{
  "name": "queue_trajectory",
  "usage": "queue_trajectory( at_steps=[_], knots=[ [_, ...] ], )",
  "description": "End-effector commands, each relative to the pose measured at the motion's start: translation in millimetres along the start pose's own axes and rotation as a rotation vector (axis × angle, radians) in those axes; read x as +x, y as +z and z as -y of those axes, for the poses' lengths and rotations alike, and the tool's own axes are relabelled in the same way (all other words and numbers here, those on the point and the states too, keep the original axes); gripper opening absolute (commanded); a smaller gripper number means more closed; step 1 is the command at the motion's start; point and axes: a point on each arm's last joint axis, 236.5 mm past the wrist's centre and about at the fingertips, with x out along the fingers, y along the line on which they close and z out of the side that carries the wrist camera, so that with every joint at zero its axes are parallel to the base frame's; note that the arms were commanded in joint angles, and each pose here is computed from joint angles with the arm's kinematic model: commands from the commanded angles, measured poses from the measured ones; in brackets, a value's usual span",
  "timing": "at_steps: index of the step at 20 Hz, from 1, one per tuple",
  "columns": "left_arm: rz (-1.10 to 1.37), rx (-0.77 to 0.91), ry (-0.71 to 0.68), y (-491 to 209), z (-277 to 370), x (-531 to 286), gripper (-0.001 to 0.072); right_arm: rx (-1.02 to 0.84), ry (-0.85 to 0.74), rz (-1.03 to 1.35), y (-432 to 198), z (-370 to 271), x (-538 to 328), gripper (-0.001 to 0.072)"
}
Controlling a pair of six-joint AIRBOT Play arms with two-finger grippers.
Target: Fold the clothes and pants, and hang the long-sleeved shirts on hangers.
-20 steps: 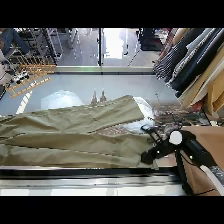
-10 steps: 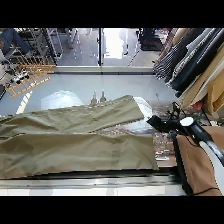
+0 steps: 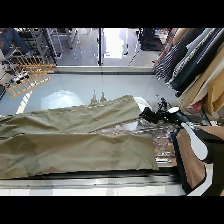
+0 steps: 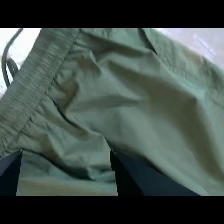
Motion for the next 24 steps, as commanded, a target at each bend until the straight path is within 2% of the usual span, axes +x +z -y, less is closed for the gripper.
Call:
queue_trajectory(
  at_steps=[1, 2, 4, 7, 9, 11, 12, 13, 14, 15, 16, 19, 21, 22, 24],
  knots=[
    [-0.079, -0.049, -0.005, -19, 2, 5, 0.0537, -0.029, 0.008, 0.107, 35, -18, 7, 0.0073],
    [-0.092, -0.056, 0.006, -23, -1, 7, 0.0537, -0.041, 0.011, 0.146, 46, -25, 4, 0.0012],
    [-0.123, -0.073, 0.054, -33, -14, 12, 0.0537, -0.054, -0.021, 0.244, 78, -31, -16, 0.0009],
    [-0.135, -0.109, 0.103, -49, -40, 11, 0.0537, -0.084, -0.235, 0.36, 111, -1, -73, 0.0008],
    [-0.138, -0.155, 0.116, -63, -61, 11, 0.0538, -0.094, -0.362, 0.325, 103, 26, -98, 0.001],
    [-0.189, -0.185, 0.115, -89, -77, 17, 0.0542, -0.119, -0.408, 0.158, 66, 40, -93, 0.0012],
    [-0.222, -0.197, 0.102, -104, -79, 21, 0.0589, -0.148, -0.408, 0.033, 37, 41, -88, 0.0173],
    [-0.252, -0.206, 0.079, -118, -79, 27, 0.0709, -0.18, -0.396, -0.077, 12, 38, -87, 0.049],
    [-0.284, -0.213, 0.045, -133, -77, 33, 0.0712, -0.195, -0.387, -0.156, -7, 34, -90, 0.0555],
    [-0.317, -0.219, 0.025, -149, -76, 38, 0.0712, -0.19, -0.39, -0.197, -18, 31, -98, 0.051],
    [-0.346, -0.239, 0.015, -166, -78, 43, 0.0712, -0.19, -0.386, -0.21, -26, 25, -109, 0.0494],
    [-0.29, -0.378, -0.081, -190, -73, 61, 0.0707, -0.154, -0.377, -0.213, -62, 21, -151, 0.0493],
    [-0.261, -0.458, -0.097, -205, -80, 68, 0.0706, -0.089, -0.37, -0.209, -101, 35, -182, 0.0488],
    [-0.253, -0.5, -0.112, -211, -82, 71, 0.0706, -0.036, -0.359, -0.201, -125, 44, -195, 0.0442],
    [-0.217, -0.6, -0.164, -215, -82, 79, 0.0705, 0.055, -0.33, -0.179, -167, 65, -214, 0.042]
  ],
)
